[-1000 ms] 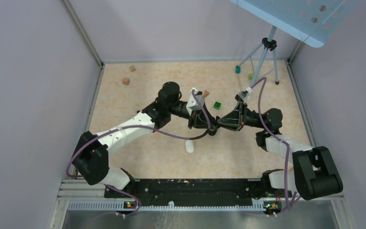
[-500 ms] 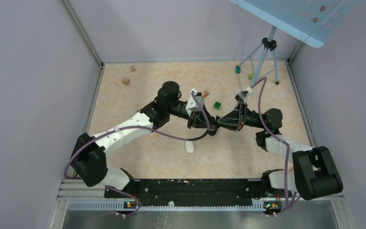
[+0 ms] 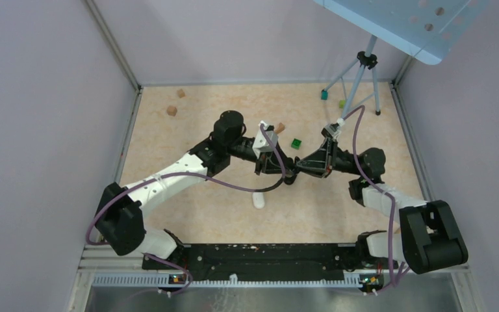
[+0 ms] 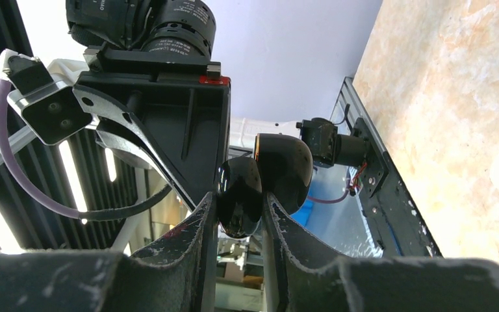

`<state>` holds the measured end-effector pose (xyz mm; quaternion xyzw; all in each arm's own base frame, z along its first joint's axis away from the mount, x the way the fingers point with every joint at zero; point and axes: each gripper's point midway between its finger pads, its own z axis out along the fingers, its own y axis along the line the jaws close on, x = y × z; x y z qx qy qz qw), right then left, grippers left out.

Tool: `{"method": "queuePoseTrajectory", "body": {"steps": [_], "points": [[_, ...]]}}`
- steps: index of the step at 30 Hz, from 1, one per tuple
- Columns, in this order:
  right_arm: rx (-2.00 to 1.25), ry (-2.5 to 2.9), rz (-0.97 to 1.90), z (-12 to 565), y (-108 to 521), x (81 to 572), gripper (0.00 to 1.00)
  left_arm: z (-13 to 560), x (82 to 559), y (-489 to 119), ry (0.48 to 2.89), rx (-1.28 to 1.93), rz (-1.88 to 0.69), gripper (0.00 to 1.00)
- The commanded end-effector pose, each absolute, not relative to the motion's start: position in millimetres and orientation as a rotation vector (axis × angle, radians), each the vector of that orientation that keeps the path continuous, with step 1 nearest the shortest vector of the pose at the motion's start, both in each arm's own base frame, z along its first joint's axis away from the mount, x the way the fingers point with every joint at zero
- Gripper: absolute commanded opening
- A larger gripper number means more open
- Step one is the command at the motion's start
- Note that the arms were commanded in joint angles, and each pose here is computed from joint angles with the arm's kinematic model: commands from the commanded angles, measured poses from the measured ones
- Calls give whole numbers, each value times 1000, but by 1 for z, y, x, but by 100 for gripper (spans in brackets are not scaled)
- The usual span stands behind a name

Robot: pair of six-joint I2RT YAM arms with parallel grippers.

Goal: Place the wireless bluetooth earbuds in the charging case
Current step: Insert the right earbud into the right side groove of the charging case.

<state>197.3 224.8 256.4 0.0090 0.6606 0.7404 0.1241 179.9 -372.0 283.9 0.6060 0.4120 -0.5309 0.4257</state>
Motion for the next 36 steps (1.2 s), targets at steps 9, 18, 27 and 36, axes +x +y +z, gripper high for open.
{"method": "queuePoseTrajectory", "body": {"steps": [9,18,27,36], "points": [[-119,1844,2140,275,225,184,0,322,194,-364,930,1421,-1160,0],[-87,1844,2134,271,225,186,0,319,187,-362,937,1435,-1217,0],[-68,1848,2132,268,225,186,0,318,172,-355,921,1413,-1307,0],[-73,1840,2132,272,225,187,0,320,170,-357,900,1415,-1344,0]]}}
